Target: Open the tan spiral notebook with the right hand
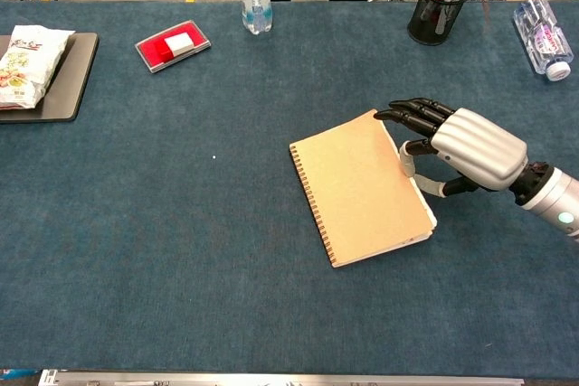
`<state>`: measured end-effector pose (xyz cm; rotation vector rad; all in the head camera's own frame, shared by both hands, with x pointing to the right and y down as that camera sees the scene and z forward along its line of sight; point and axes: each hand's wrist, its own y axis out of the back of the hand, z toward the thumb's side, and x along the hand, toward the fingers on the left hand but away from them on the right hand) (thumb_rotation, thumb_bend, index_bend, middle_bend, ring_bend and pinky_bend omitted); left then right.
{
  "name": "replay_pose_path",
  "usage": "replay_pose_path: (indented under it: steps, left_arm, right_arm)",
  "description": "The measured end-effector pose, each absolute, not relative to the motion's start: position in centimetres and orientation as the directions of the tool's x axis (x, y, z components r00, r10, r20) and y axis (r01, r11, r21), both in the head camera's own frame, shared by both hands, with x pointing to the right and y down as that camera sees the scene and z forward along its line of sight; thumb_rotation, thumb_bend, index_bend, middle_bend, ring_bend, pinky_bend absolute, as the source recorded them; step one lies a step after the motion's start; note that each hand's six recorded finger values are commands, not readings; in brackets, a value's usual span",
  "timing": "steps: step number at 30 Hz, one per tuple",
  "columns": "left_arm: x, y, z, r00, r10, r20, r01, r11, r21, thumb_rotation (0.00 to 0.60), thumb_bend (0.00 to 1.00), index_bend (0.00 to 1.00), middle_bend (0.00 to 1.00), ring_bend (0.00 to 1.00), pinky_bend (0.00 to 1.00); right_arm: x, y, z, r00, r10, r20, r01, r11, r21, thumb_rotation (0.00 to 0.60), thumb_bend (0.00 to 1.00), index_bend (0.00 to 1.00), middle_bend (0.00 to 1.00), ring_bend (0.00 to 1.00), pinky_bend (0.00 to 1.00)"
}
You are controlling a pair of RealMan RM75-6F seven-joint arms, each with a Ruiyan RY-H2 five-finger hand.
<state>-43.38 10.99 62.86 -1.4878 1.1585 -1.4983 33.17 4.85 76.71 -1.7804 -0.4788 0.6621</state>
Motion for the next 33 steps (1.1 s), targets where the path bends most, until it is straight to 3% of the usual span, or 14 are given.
replay_pose_path:
  steps: [12, 25, 33]
  left_arm:
    - [-43.3, 11.0, 63.0, -0.078, -0.933, 0.351, -0.094, -0.344, -0.934, 0.600, 0.43, 0.44, 0.36, 0.28, 0.45]
    - [-43.5, 11.1, 62.8, -0.082, -0.933, 0.350, -0.101, -0.342, -0.934, 0.600, 0.43, 0.44, 0.36, 0.28, 0.45]
    - [-43.5, 11.0, 62.9, -0.084, -0.932, 0.353, -0.098, -0.344, -0.934, 0.600, 0.43, 0.44, 0.36, 0.28, 0.45]
  right_arm:
    - [34.0, 5.3, 73.8, 0.774, 0.618, -0.135, 0.037, -0.257, -0.966, 0.600, 0.34, 0.64, 0.12, 0.00, 0.11]
    - [30.4, 5.8, 73.0, 0.797, 0.603, -0.038, 0.164, -0.278, -0.946, 0.600, 0.34, 0.64, 0.12, 0.00, 0.11]
    - [31.0, 5.7, 71.9, 0.799, 0.601, -0.018, 0.166, -0.249, -0.954, 0.600, 0.34, 0.64, 0.12, 0.00, 0.11]
